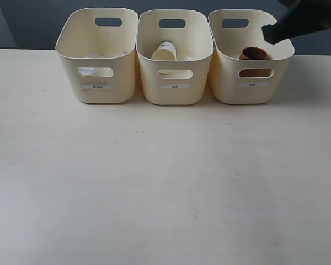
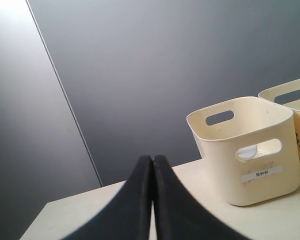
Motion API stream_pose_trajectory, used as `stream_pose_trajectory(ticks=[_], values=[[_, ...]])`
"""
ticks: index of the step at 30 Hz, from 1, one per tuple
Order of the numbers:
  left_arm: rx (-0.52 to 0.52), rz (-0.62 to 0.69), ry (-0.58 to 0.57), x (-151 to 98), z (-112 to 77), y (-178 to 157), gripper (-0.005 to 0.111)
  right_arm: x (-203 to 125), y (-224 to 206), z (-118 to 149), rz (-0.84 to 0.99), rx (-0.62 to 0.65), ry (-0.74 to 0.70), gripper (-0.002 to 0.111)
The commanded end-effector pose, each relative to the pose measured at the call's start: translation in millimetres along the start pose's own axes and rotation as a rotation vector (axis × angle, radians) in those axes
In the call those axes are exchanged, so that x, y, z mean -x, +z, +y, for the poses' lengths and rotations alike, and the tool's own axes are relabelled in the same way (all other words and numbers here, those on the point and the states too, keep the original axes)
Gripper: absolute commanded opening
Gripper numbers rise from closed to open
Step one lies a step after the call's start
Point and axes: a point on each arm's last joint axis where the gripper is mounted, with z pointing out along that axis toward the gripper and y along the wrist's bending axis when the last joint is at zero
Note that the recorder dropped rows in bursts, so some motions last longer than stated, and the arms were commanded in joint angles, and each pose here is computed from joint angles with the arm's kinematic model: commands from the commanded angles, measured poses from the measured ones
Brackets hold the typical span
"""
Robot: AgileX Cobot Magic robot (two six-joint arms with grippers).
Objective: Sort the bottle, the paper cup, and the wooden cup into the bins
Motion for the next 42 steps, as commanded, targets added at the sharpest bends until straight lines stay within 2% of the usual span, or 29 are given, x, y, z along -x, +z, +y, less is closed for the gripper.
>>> stream_pose_trajectory(ticks=[1, 9, 14, 31, 37, 42], values=[[-0.001, -0.005, -0.002, 0.0, -0.2, -0.2, 0.000, 8.0, -45.8, -3.5, -0.060, -0.060, 0.066, -0.001], [-0.001, -0.005, -0.002, 0.0, -0.2, -0.2, 0.000, -1.2, -118.7, -1.5, -0.090, -0.161, 0.101, -0.001], [-0.001, -0.005, -0.002, 0.0, -0.2, -0.2, 0.000, -10.0, -150.3, 5.3, -0.170, -0.167, 0.239, -0.001], [-0.001, -0.005, -0.002, 0.0, -0.2, -0.2, 0.000, -34.7, -209.8, 19.6, -0.225, -0.146, 0.591, -0.001], [-0.001, -0.005, -0.002, 0.0, -0.2, -0.2, 0.000, -46.4, -224.8, 25.2, -0.231, -0.152, 0.613, -0.001], [-0.001, -0.005, -0.002, 0.0, -0.2, -0.2, 0.000, -60.8, -237.2, 30.2, -0.275, -0.219, 0.616, -0.001]])
